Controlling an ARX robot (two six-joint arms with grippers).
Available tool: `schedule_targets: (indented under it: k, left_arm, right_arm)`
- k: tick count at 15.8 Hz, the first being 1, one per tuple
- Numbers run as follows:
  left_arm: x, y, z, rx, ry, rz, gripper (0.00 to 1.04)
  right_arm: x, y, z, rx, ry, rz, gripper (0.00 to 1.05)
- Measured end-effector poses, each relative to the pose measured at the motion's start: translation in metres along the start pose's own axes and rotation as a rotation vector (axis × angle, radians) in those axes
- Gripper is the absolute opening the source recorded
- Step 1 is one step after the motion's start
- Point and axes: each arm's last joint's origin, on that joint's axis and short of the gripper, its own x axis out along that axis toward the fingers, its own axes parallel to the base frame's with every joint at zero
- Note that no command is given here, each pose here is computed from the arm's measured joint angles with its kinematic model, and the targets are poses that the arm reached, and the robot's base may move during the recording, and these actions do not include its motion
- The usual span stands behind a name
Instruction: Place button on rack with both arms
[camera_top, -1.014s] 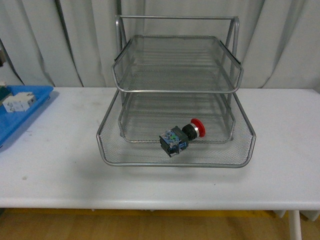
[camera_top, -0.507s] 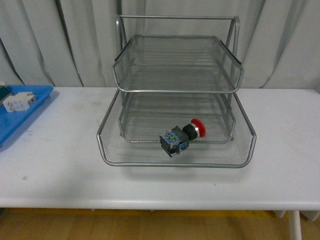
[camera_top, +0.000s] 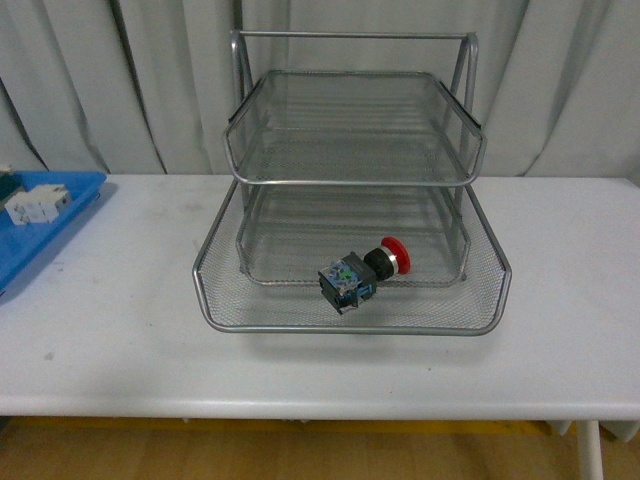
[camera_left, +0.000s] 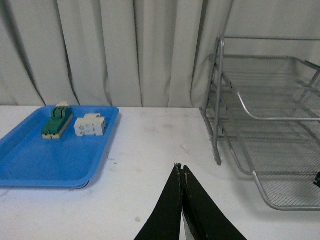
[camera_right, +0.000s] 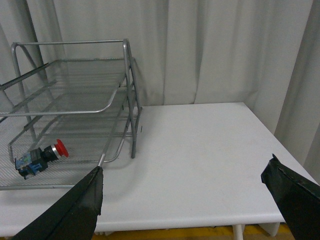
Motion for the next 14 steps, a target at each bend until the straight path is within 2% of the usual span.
schedule_targets:
  k: [14]
  left_arm:
    - [-0.028,0.000,0.005,0.000,-0.016,0.000,0.02]
  right_arm:
    - [0.000,0.000,0.000,0.000,0.000,0.000,0.98]
